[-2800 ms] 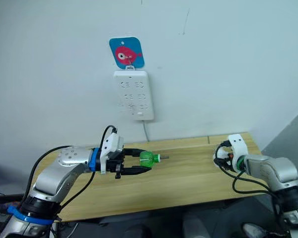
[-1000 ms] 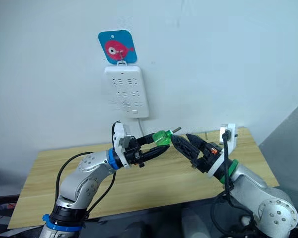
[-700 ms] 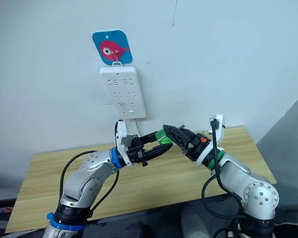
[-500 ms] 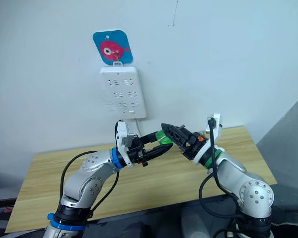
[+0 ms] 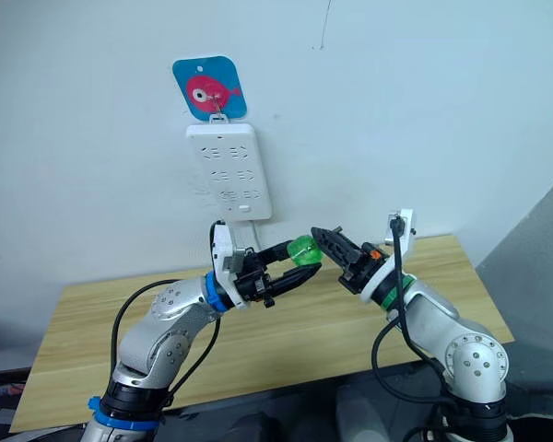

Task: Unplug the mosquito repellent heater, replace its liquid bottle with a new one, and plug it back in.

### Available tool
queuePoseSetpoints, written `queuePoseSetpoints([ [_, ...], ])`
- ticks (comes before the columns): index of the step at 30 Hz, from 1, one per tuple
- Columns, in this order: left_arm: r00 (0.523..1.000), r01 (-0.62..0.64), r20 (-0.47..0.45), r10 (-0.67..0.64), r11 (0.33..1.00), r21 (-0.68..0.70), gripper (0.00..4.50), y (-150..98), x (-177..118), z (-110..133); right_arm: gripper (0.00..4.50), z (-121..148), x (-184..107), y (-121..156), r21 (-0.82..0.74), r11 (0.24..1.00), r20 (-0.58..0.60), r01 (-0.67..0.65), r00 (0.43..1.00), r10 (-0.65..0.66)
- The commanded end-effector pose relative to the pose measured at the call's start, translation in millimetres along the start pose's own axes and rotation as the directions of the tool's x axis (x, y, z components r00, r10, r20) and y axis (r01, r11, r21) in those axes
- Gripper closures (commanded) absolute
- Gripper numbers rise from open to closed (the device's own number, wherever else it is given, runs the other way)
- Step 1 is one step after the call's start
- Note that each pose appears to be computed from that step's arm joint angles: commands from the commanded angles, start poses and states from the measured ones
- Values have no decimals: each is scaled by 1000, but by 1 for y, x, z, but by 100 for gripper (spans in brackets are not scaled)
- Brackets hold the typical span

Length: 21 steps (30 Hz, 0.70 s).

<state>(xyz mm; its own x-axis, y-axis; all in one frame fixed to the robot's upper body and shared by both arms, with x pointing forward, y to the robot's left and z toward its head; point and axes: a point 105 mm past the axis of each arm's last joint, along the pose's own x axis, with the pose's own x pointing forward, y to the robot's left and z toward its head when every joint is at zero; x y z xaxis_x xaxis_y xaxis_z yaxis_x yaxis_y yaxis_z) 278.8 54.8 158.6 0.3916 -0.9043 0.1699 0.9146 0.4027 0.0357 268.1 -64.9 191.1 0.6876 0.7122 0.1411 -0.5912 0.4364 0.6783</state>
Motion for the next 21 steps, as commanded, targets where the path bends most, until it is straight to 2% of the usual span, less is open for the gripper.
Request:
queuePoseSetpoints([
  [1,1000,23,7,-24,996,81,91,-6,3,8,374,-1,1,13,9,998,-1,-57,998,57],
  [4,999,-6,-41,11,994,108,3,2,-2,1,374,1,-1,9,5,999,9,-36,999,36],
  [6,994,-7,-107,23,990,141,0,6,-13,-8,374,6,-4,0,-25,1000,33,16,999,-15],
  [9,974,-1,-224,40,985,172,0,11,-35,-24,374,26,-10,-36,-209,956,101,207,977,-190],
  [11,965,25,-263,16,988,153,0,6,-44,-27,374,36,-13,-60,-359,876,147,322,946,-288],
  [14,957,74,-289,-36,990,122,0,-5,-48,-25,374,41,-14,-91,-519,745,203,419,907,-369],
  [19,948,117,-310,-67,983,143,0,-17,-48,-18,374,22,-5,-136,-697,571,214,433,886,-412],
  [21,949,107,-311,-57,984,145,0,-17,-47,-17,374,16,-2,-145,-734,530,214,424,886,-411],
])
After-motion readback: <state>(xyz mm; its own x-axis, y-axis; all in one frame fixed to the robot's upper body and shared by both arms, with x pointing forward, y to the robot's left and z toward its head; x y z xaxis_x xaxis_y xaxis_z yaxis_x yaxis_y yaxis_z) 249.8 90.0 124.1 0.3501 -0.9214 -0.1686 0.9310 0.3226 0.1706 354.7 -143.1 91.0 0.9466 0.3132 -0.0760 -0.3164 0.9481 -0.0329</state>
